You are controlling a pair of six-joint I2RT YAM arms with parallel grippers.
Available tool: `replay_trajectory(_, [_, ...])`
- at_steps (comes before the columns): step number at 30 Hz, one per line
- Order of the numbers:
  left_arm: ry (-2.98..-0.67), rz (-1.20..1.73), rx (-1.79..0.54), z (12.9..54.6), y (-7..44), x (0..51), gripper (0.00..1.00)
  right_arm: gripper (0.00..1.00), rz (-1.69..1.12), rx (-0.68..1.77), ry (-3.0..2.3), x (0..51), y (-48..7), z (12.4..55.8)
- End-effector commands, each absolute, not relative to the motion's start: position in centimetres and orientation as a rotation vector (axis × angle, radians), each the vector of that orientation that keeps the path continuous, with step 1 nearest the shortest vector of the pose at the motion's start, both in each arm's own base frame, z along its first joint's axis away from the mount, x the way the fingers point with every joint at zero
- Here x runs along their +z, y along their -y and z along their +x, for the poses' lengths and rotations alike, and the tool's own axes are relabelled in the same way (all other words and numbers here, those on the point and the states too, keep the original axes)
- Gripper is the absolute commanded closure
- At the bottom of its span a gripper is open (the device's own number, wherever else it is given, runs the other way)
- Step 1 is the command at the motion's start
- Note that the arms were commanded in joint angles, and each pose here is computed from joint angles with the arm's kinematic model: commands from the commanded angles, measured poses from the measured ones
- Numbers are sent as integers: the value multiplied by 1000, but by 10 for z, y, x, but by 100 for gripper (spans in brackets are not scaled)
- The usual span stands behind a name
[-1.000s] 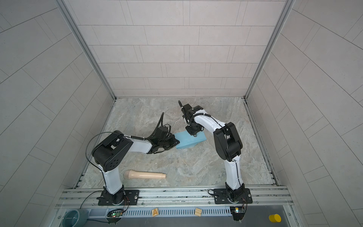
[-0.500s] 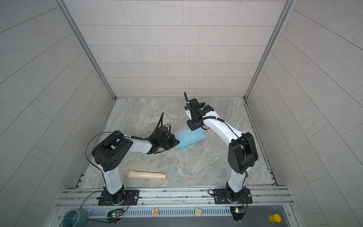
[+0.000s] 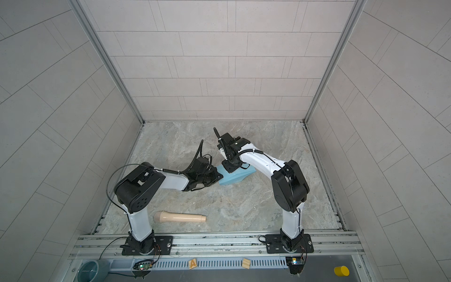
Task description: Place the letter into the envelope and seal it
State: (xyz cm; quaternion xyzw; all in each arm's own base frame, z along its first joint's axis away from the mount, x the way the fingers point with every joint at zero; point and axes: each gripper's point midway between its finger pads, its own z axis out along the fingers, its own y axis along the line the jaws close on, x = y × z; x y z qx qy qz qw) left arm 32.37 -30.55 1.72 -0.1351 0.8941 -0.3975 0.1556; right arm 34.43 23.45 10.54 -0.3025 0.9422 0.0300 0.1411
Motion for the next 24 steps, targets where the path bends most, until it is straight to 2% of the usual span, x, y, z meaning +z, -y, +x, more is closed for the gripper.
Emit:
replay_trajectory(1, [-2612, -405, -1096, 315, 301, 2, 96, 100, -855, 59, -2744, 98, -233, 345])
replay_trajectory(13, [-2616, -405, -1098, 314, 300, 1, 96, 100, -876, -130, -2807, 70, -209, 347])
replay_trajectory(24, [-2618, -412, -1103, 313, 300, -2, 96, 100, -763, -178, -2856, 68, -167, 358])
